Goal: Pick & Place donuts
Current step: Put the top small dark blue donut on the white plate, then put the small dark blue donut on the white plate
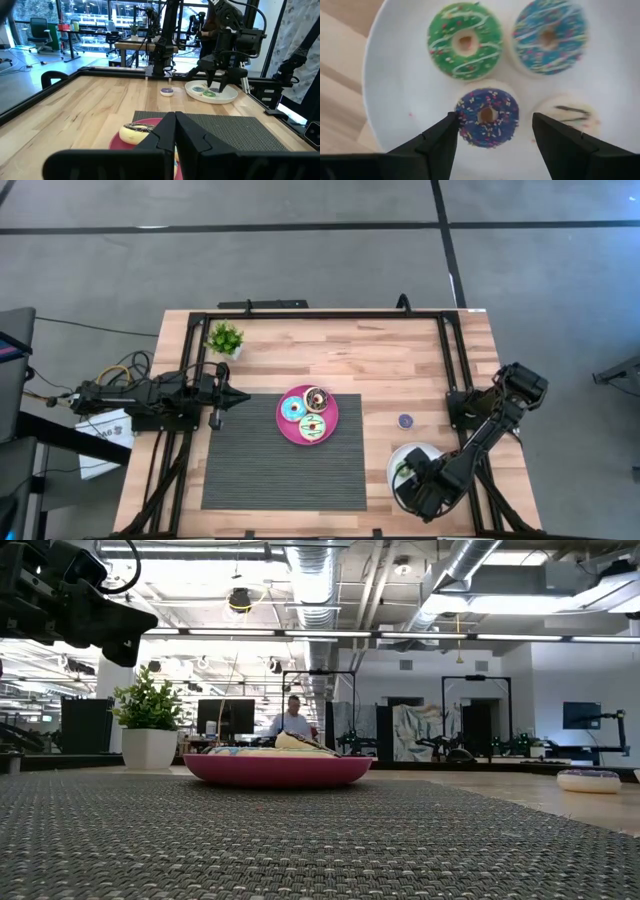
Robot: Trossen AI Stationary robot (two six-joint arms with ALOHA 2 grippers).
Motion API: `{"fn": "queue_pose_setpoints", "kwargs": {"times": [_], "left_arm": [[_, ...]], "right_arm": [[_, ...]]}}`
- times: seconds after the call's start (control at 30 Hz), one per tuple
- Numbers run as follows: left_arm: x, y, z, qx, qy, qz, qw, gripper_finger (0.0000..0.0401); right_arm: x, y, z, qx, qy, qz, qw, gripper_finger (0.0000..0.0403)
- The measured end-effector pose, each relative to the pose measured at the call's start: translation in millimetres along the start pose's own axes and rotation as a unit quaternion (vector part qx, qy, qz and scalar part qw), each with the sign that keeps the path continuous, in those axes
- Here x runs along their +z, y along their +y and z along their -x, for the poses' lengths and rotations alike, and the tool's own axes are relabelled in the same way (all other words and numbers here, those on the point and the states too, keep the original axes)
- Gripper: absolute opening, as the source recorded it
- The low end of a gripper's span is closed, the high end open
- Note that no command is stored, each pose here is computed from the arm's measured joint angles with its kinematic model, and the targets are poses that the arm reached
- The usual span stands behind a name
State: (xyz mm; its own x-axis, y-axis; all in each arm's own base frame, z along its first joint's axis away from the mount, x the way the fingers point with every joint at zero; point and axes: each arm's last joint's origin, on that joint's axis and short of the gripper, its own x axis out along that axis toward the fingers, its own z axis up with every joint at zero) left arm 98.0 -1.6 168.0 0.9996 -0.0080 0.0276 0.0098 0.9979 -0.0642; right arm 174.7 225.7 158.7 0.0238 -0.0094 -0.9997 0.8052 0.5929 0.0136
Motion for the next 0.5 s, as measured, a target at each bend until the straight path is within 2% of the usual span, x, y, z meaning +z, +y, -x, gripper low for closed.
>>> {"fn": "queue_pose_setpoints", "kwargs": {"times": [0.3,0.5], "left_arm": [[-0.1,0.0,0.0,0.000,0.000,0.000,1.000,0.0000],[-0.1,0.0,0.0,0.000,0.000,0.000,1.000,0.0000]], "right_arm": [[2.8,-5.9,14.2,-0.058,-0.030,0.015,0.998,0.0244],[12.4,-6.1,23.5,-0.032,-0.078,0.033,0.996,0.0239]]}}
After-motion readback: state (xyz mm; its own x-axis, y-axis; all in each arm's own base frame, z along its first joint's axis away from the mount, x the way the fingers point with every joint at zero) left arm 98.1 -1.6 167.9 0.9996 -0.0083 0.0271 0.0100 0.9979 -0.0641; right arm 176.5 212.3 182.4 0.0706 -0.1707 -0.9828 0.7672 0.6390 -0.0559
